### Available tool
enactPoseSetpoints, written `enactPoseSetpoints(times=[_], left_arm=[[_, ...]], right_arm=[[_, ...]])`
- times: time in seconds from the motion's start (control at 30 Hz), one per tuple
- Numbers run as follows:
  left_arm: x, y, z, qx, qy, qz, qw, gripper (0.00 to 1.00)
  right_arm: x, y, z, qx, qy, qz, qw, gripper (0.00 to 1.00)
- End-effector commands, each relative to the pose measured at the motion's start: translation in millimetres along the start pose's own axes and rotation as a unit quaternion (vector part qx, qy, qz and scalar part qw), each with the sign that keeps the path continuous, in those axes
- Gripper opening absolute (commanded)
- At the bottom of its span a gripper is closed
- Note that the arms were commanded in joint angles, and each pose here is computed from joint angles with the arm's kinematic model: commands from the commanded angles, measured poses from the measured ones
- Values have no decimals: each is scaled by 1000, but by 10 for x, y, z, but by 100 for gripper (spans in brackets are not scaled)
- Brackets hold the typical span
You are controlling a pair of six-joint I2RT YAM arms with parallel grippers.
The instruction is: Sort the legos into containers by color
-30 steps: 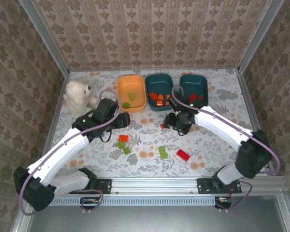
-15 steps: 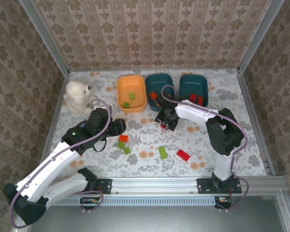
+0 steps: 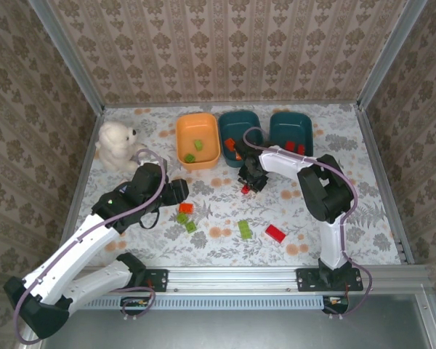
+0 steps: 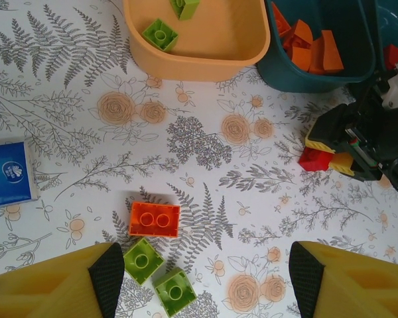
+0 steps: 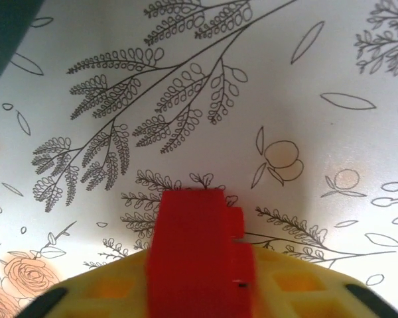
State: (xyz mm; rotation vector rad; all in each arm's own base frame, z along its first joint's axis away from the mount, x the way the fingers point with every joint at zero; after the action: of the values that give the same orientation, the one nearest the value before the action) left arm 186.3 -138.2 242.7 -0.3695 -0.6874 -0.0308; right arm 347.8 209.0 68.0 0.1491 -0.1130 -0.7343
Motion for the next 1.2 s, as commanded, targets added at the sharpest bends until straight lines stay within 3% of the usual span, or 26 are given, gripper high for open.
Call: enactPoseSetpoints(times=[0.0, 0.23, 0.4, 0.53, 0.77, 1.17], left_arm=[[34, -21, 36, 3, -4, -1, 1000, 70], [75, -171, -34, -20, 5, -26, 999, 69], [128, -452, -234, -55, 28, -53, 997, 69], [223, -643, -372, -72, 43, -66, 994, 69], [388, -814, -500, -77, 50, -72, 993, 70], [323, -789, -611, -61, 73, -68, 993, 70]], right_arm=[[60, 4, 148, 0, -26, -2, 1000, 25], [422, -80, 1177, 33, -154, 87, 984, 24], [990, -159, 1486, 40, -191, 112, 974, 25], [1461, -42, 1398, 41, -185, 131, 973, 25], [2047, 142, 845, 28, -116, 127, 985, 26], [2192, 185, 248, 18, -45, 96, 994, 32]])
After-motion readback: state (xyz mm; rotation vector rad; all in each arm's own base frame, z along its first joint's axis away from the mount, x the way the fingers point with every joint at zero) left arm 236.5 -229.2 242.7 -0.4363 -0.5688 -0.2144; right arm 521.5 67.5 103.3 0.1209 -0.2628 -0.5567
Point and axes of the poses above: each hand's point on the last joint's axis, 136 mm out from that joint toward the fingers, its own z axis back along the fingers, its own y axis along the line the jaws close on, x = y × z, the point moved 5 cm from there along z, back along the fingers, and after that the axes turned 4 degrees about -z, right-handed, at the moved point
